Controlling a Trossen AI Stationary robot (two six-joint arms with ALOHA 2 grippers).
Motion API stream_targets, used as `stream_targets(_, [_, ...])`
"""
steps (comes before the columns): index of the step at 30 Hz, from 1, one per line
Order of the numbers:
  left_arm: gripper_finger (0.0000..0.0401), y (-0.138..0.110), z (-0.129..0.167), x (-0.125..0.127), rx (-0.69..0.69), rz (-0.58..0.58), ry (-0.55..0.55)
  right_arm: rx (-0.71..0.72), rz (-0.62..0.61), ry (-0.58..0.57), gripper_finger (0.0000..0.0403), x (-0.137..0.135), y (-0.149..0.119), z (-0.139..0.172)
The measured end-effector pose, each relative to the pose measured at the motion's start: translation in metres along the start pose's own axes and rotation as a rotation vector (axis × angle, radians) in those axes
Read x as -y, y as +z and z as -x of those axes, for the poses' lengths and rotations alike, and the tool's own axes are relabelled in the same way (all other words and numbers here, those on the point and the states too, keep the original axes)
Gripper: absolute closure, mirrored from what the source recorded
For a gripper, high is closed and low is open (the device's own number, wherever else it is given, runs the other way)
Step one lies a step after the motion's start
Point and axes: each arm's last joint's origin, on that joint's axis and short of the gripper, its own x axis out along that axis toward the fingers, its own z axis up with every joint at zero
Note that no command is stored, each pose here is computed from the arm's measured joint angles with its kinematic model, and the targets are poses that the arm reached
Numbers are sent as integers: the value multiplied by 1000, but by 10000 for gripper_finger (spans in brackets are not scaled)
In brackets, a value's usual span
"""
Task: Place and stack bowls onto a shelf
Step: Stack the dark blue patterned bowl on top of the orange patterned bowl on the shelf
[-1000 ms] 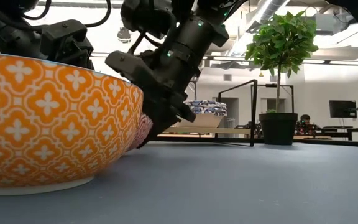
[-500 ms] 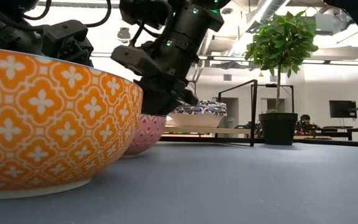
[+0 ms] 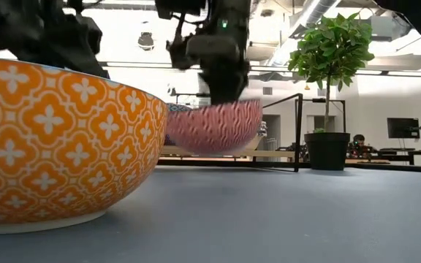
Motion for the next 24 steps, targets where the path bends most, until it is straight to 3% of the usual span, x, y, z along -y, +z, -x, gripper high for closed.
stream_targets(4, [188, 6, 19, 4, 4, 12, -65, 26, 54, -7, 364, 15, 8, 31])
stream_targets(9, [188, 13, 42, 6, 63, 28, -118, 173, 55, 11, 364, 48, 21, 85])
stream_targets(14, [188, 15, 56, 3, 117, 27, -106, 309, -90, 57, 364, 110, 12, 127])
stream_targets(19, [188, 15, 60, -1, 133, 16, -73, 457, -227, 30, 364, 167, 12, 149])
stream_targets(24, [188, 14, 59, -3, 121, 10, -49, 545, -303, 145, 364, 207, 21, 143])
